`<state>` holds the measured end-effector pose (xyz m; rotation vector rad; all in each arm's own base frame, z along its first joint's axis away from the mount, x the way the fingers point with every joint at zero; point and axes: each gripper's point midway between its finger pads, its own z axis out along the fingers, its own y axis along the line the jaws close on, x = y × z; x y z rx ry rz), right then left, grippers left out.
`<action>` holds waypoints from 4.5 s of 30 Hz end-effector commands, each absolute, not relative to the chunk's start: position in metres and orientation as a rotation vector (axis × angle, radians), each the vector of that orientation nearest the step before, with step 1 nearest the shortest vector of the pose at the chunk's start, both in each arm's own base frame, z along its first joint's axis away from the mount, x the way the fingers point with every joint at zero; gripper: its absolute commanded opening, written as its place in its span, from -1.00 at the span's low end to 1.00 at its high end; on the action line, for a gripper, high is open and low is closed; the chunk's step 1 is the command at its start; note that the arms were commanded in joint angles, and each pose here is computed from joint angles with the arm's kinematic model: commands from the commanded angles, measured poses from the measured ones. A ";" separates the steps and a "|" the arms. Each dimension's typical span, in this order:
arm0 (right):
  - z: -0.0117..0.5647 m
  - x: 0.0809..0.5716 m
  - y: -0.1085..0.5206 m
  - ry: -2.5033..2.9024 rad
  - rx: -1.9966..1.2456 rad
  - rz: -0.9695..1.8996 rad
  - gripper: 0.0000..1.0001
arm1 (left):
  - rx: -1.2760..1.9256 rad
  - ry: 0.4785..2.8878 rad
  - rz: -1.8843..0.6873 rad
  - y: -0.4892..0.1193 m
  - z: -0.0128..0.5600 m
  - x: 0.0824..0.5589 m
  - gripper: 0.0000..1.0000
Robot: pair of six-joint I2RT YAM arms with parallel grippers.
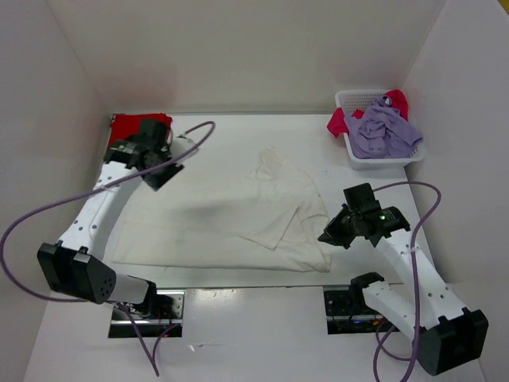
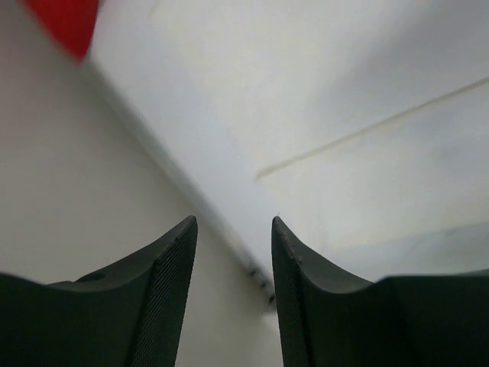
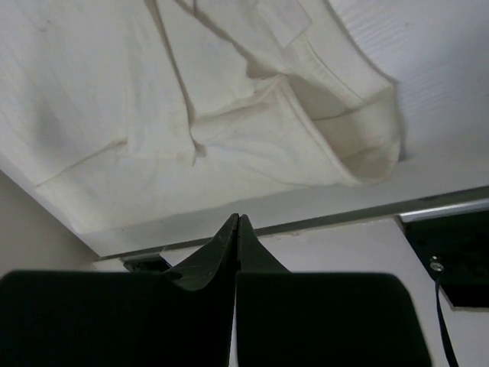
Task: Fold and stack the t-shirts
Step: Fold the flattened tshirt in 1/3 of the way, then grap the side of the flattened tshirt furthest away from the robot with both arms
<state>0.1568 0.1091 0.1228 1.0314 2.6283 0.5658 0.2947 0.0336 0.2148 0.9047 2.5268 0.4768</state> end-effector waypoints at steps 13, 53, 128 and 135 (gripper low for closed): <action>0.023 0.171 0.131 2.860 0.974 0.340 -1.00 | 1.765 1.858 -0.255 -0.293 0.122 0.231 -0.01; 0.015 0.175 0.121 2.801 1.015 0.275 -1.00 | 1.908 1.845 -0.302 -0.362 0.035 0.210 -1.00; 0.014 0.556 0.216 2.595 0.113 -0.058 0.41 | 0.064 2.519 -0.046 0.123 0.045 0.477 0.46; 0.004 0.550 0.219 2.632 0.069 -0.037 -0.04 | 0.042 2.543 -0.032 0.129 0.026 0.485 0.49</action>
